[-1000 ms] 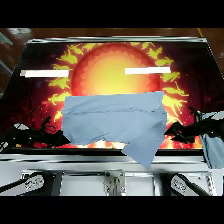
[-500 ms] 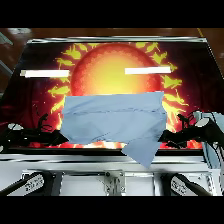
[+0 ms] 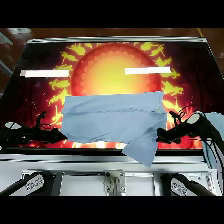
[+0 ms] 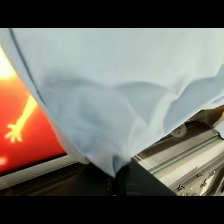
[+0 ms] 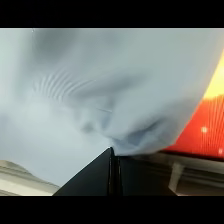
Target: Fold the shirts.
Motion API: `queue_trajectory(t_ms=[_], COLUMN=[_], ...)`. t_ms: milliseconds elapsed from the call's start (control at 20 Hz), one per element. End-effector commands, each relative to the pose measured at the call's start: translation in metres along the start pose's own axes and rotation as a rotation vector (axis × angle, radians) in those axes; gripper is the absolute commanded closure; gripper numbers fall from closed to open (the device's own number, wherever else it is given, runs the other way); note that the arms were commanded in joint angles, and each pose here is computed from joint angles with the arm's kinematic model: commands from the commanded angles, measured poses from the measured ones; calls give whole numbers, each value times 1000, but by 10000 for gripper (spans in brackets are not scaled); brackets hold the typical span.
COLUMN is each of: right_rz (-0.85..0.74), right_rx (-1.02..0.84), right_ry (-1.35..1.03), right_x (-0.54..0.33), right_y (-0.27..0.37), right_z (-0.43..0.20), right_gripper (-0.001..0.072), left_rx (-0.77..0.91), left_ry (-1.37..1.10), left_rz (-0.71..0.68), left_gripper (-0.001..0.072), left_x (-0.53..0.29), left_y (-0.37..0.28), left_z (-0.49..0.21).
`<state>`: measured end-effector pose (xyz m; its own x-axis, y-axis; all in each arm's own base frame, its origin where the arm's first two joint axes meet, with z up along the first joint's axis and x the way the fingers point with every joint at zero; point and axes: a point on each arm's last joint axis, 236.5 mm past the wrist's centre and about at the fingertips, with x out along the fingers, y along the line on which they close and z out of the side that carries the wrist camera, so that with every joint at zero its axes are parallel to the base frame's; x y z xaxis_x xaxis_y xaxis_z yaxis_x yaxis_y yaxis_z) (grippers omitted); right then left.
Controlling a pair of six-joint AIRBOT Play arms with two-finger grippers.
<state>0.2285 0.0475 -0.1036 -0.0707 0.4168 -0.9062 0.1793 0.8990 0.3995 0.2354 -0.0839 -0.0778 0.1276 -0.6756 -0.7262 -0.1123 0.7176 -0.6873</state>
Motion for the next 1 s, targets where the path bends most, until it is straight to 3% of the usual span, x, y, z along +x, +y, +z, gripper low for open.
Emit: queue_trajectory(t_ms=[0, 400, 650, 950], right_rz=[25, 259, 257, 252], right_rx=[-64, 2, -35, 76], right_ry=[-177, -540, -611, -646], right_x=[-43, -117, -122, -105], right_y=[26, 92, 112, 95], right_z=[41, 149, 204, 255], right_gripper=[644, 644, 645, 644], left_rx=[87, 189, 185, 79], left_ry=[-101, -382, -475, -418], left_rz=[32, 99, 109, 101], left_gripper=[667, 668, 667, 666], left_x=[-23, -80, -80, -55], left_y=[-12, -51, -64, -38], left_z=[31, 131, 181, 209])
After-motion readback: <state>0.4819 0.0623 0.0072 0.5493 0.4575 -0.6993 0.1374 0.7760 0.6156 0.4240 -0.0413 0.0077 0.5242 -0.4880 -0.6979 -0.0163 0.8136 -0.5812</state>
